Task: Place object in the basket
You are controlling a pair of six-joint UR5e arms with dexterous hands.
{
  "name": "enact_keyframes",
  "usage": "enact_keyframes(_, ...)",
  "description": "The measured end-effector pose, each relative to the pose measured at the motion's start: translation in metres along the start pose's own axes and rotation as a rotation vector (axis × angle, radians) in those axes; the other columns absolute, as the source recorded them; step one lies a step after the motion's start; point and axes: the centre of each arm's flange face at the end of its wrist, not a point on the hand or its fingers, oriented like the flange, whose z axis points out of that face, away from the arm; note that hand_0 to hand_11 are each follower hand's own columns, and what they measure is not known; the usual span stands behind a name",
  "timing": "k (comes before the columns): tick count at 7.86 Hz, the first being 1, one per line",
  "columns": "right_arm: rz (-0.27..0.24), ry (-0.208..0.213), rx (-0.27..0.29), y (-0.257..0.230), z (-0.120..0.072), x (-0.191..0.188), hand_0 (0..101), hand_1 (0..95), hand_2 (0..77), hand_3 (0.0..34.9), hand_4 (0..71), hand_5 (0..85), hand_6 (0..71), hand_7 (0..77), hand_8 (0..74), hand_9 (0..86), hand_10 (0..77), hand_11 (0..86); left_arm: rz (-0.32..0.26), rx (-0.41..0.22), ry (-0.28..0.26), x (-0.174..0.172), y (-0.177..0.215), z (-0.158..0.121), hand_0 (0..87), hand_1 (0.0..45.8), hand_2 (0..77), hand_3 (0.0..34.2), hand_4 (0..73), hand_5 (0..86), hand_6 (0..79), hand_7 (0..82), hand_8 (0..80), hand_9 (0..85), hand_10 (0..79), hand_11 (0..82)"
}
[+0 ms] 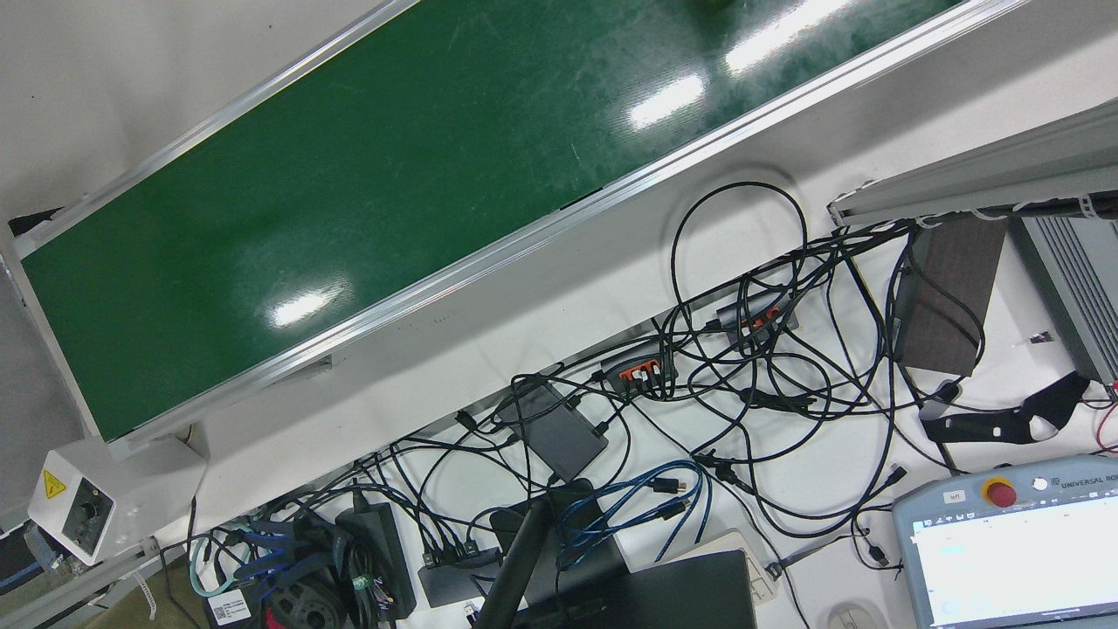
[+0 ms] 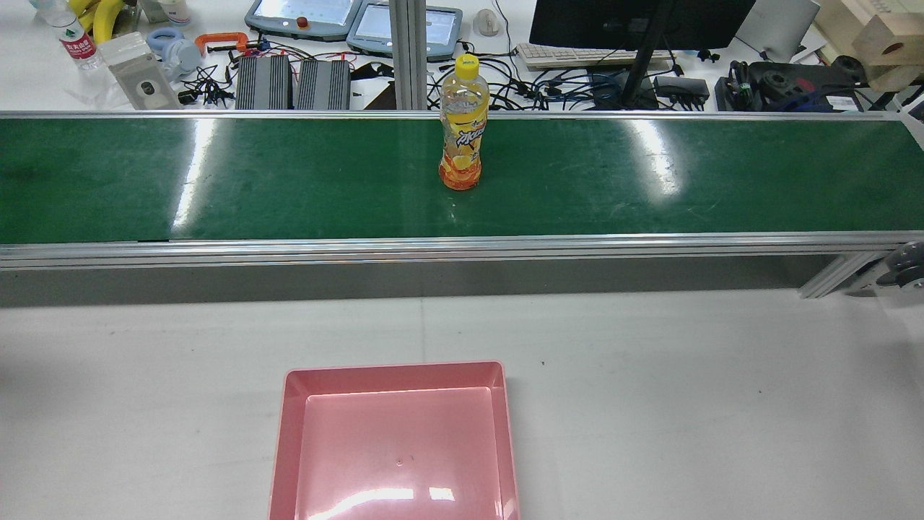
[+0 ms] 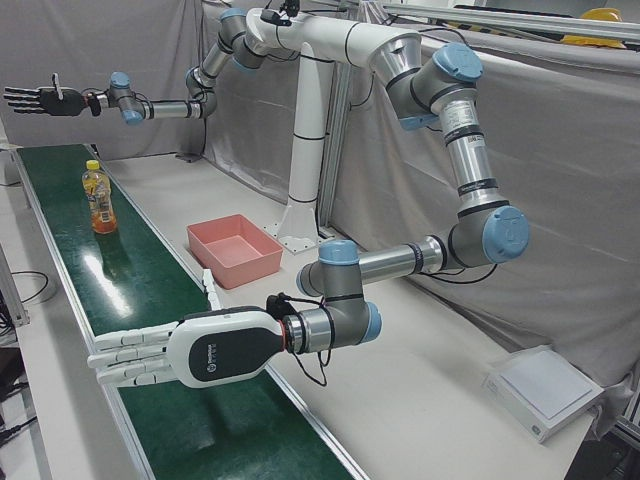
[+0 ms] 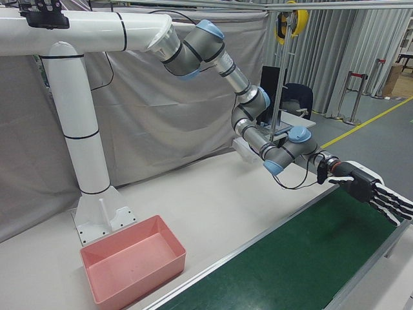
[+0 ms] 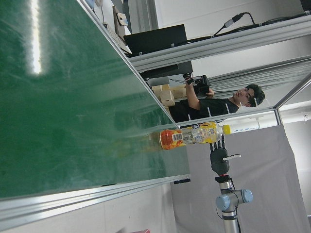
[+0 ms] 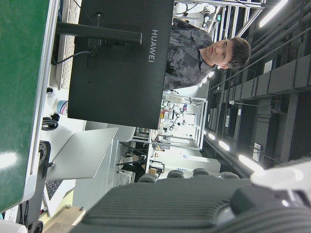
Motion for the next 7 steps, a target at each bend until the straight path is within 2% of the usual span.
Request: enact_keyframes(7,0.0,0.0,0.0,0.0,0.0,0.0,0,0.0,0.5,0.2,0.0,0.0,0.0,0.5,0.0,0.0,0.0,0.0,0.002,-0.005,0.002,0.0004,0.0026,0.0027,46.0,8.7,0.0,0.0,1.1,2.7,0.0,0.5,0.0,0.5,6.0,10.9)
